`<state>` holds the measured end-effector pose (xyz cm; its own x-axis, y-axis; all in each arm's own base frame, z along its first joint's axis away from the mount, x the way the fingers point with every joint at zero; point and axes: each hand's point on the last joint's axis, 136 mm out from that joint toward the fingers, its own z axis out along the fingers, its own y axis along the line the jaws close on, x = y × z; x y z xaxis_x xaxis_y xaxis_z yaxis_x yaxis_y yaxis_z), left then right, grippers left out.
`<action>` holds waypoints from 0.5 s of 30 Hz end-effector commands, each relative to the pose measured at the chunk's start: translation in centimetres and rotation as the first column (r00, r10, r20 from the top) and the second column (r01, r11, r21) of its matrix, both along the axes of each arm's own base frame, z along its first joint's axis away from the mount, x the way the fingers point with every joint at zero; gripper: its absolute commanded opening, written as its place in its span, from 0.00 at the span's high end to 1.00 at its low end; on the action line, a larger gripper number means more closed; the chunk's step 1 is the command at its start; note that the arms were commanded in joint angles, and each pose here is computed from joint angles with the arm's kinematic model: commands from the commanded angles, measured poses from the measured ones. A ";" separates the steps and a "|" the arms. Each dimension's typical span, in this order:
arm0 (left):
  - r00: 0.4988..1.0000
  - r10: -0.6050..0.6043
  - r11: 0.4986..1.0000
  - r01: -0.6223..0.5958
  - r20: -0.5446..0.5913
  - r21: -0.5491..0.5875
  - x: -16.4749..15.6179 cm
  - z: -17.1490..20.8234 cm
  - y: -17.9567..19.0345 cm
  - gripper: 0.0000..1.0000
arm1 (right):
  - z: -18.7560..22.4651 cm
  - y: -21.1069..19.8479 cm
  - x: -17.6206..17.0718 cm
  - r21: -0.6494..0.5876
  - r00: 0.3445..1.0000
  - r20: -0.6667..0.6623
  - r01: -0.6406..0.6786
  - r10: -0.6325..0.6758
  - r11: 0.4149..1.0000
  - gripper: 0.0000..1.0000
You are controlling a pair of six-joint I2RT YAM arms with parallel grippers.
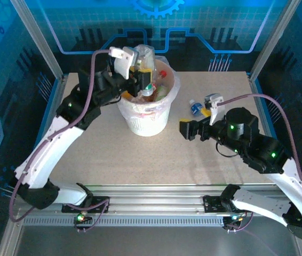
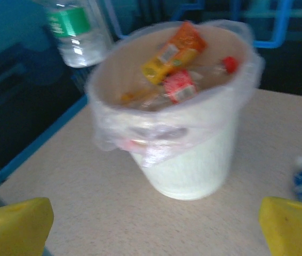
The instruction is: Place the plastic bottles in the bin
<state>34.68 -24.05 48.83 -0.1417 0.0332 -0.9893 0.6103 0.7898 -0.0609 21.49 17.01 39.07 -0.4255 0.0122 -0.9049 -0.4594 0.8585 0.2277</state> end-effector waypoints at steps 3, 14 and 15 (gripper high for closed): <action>0.995 0.031 0.965 -0.004 -0.097 0.263 3.6 -4.6 1.2 0.79 | -3.0 -6.0 1.6 -0.138 0.944 -0.133 0.284 -0.302 0.949 0.00; 0.961 0.088 0.887 0.044 -0.262 0.460 8.3 -11.9 1.8 0.77 | -8.3 -9.3 5.3 -0.121 0.845 -0.383 0.355 -0.374 0.927 0.00; 0.955 0.092 0.877 0.056 -0.282 0.477 8.5 -12.7 1.8 0.76 | -8.9 -9.7 5.6 -0.120 0.832 -0.404 0.364 -0.381 0.923 0.00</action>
